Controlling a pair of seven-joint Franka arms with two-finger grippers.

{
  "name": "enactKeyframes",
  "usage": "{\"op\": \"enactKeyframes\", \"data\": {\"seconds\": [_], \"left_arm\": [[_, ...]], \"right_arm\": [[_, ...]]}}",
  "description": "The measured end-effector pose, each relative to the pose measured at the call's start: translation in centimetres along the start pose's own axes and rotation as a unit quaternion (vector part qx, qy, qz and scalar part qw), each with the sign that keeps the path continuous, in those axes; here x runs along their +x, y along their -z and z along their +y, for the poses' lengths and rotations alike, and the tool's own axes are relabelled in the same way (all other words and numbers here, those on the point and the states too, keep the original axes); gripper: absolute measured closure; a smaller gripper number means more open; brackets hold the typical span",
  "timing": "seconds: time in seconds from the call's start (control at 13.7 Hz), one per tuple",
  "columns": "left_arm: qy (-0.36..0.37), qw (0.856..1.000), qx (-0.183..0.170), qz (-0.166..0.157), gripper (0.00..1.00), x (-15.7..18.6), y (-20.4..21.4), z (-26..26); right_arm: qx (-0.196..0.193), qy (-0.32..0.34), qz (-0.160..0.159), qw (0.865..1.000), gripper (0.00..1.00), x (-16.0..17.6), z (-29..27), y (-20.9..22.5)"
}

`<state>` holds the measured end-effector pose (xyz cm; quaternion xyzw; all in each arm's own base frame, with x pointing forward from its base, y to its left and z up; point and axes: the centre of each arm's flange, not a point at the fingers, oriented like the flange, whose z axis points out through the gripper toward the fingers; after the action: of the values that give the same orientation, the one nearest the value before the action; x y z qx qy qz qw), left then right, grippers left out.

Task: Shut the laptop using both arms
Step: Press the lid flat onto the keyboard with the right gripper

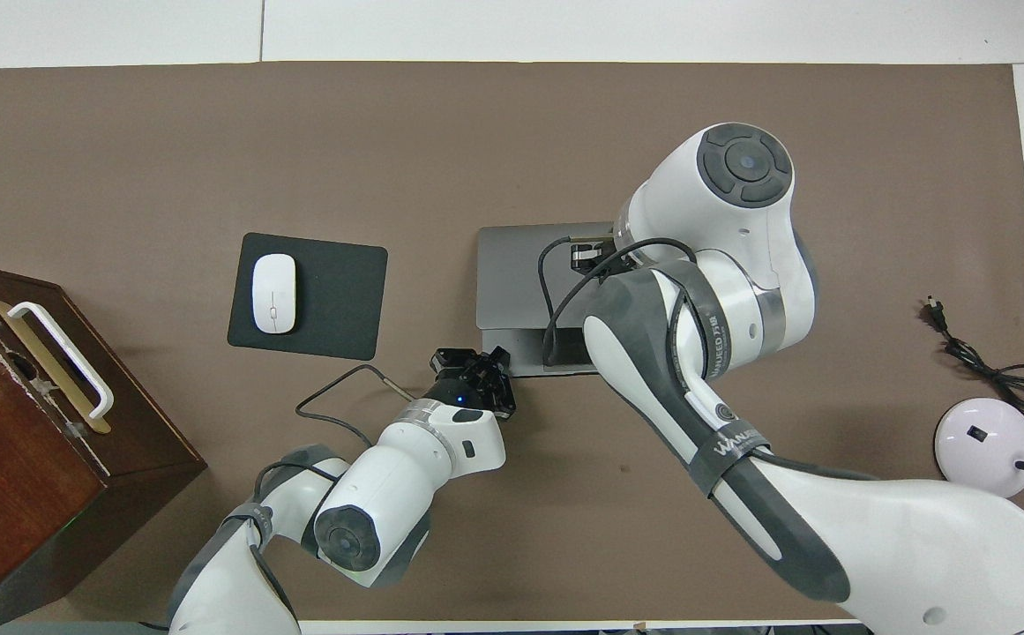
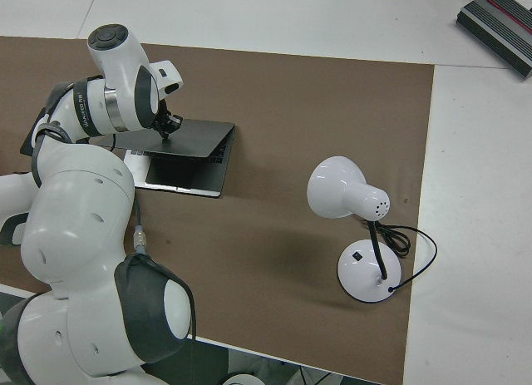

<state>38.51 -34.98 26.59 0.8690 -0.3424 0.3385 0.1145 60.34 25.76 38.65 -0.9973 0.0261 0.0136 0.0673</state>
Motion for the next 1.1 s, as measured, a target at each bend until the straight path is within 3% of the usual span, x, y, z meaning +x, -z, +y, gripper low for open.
{"op": "enactKeyframes", "data": {"seconds": [1.1], "left_arm": [[0.000,1.000,0.000,0.001,0.99,0.0,0.0,0.0]], "right_arm": [[0.003,0.000,0.015,1.000,0.99,0.8,-0.4,-3.6]]}}
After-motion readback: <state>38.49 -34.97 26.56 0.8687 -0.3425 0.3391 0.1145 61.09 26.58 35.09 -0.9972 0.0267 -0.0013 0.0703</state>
